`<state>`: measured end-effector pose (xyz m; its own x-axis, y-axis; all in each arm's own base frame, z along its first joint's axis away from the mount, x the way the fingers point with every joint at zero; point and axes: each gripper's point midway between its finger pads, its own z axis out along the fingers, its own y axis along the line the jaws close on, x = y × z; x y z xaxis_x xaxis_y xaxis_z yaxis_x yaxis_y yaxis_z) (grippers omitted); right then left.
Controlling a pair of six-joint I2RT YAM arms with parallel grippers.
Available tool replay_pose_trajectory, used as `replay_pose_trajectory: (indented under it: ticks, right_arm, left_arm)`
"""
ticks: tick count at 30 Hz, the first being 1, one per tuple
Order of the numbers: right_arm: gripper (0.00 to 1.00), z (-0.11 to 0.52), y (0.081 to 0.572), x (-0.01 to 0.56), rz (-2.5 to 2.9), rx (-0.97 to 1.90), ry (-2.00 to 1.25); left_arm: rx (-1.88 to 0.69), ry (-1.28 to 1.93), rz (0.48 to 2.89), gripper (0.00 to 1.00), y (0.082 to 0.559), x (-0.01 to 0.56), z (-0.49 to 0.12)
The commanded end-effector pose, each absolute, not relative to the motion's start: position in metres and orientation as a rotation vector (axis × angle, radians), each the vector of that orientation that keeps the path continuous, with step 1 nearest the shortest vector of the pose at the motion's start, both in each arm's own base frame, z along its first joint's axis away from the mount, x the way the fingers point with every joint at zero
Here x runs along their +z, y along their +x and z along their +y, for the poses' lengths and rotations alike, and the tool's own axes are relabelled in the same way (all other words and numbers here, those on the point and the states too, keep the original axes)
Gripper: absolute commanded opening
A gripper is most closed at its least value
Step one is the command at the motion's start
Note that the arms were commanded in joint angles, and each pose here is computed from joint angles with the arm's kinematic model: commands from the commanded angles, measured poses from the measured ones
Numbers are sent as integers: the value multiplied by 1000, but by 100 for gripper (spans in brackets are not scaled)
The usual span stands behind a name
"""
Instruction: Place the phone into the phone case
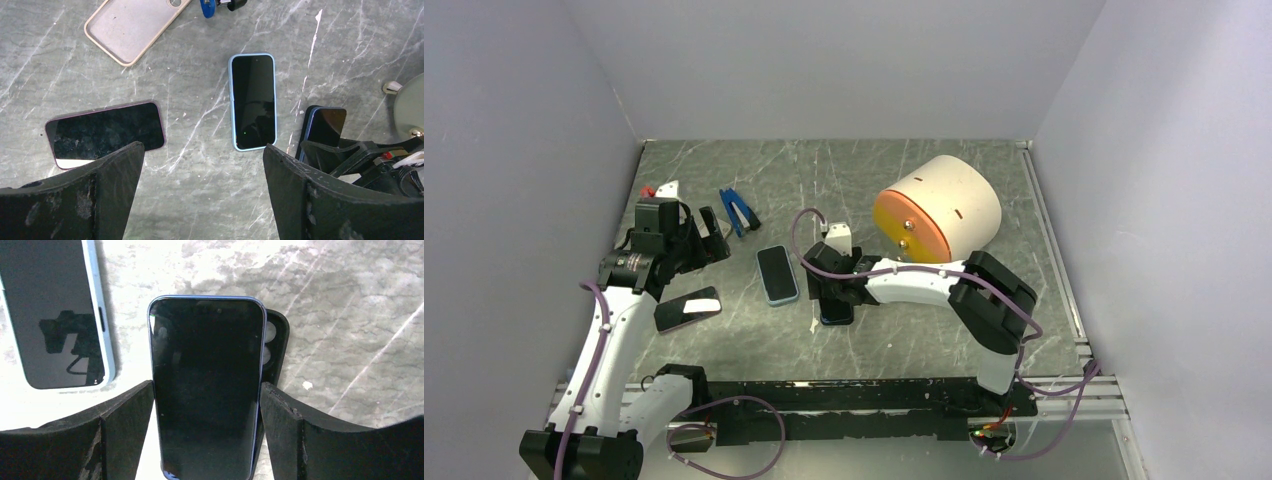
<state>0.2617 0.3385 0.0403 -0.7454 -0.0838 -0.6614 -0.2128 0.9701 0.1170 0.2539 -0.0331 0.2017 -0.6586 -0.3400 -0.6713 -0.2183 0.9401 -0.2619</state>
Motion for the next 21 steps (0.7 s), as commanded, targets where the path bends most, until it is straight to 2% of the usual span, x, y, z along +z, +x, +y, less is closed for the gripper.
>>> replay_pose_trajectory:
  ticks: [1, 4, 5, 6, 21]
  right_arm:
    - [81, 332, 265, 46, 2397, 185, -140]
    - [88, 331, 266, 48, 2393, 178, -123]
    - [98, 331, 267, 50, 2390, 174, -119]
    - [99, 331, 267, 51, 2386, 176, -114]
    - [99, 337, 278, 49, 2385, 174, -81]
  left_arm:
    - [-234, -385, 2254, 94, 257, 220, -36]
    - [-235, -385, 2254, 94, 257, 220, -36]
    - [-235, -385, 2254, 94, 257, 220, -36]
    - [-235, -385, 2254, 94, 257, 220, -36]
    - [-242, -381, 2260, 93, 258, 219, -38]
